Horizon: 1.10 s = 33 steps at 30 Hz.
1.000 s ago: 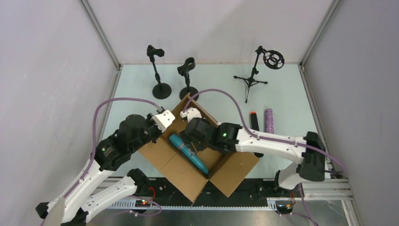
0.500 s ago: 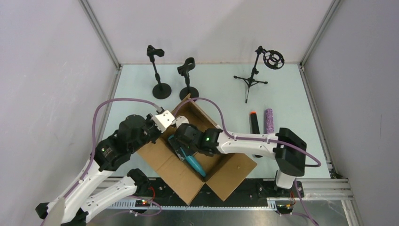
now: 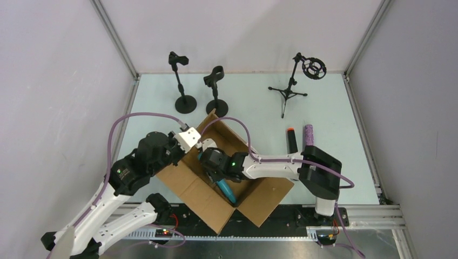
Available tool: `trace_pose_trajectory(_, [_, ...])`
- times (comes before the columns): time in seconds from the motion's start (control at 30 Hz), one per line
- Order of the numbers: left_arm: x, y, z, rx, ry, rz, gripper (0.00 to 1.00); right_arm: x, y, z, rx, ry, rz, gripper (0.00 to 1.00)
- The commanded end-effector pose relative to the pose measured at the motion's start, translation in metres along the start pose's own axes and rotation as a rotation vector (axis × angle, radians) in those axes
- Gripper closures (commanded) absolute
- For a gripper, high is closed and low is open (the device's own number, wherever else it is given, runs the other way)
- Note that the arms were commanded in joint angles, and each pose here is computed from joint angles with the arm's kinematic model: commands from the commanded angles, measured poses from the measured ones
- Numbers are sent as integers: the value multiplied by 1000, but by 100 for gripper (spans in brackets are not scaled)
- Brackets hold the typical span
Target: Attach the microphones to the stand
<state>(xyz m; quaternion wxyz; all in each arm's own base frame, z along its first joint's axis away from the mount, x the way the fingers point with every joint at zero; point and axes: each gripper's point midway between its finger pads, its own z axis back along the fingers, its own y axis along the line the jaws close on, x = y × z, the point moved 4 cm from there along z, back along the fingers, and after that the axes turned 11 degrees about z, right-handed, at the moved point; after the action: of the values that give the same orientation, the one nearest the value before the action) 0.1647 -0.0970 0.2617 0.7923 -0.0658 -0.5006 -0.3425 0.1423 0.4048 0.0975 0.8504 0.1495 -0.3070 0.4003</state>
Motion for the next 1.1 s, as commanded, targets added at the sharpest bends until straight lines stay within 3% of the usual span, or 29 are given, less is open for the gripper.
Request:
trace_pose_trajectory(0.0, [20, 1, 3, -16, -99, -31, 100, -7, 5, 3, -15, -14, 4, 71])
trace_pose_trajectory(0.1, [17, 2, 3, -6, -93, -39, 100, 4, 1, 22, -39, -69, 19, 90])
trace_pose_trajectory(0.33, [12, 8, -1, 49, -58, -48, 100, 44, -11, 101, -41, -250, 23, 99])
trace_pose_trajectory(0.53, [22, 16, -2, 94, -47, 21, 100, 75, -38, 215, -19, -436, -34, 100])
trace_pose_trajectory(0.77, [88, 39, 41, 131, -244, 120, 100, 59, -121, 324, -185, -617, -239, 99])
trace_pose_trajectory(0.93, [127, 57, 98, 184, -430, 142, 100, 31, -156, 337, -316, -573, -337, 99])
trace_pose_trajectory(1.07, [141, 76, 134, 290, -509, 156, 100, 15, -172, 325, -390, -483, -394, 100])
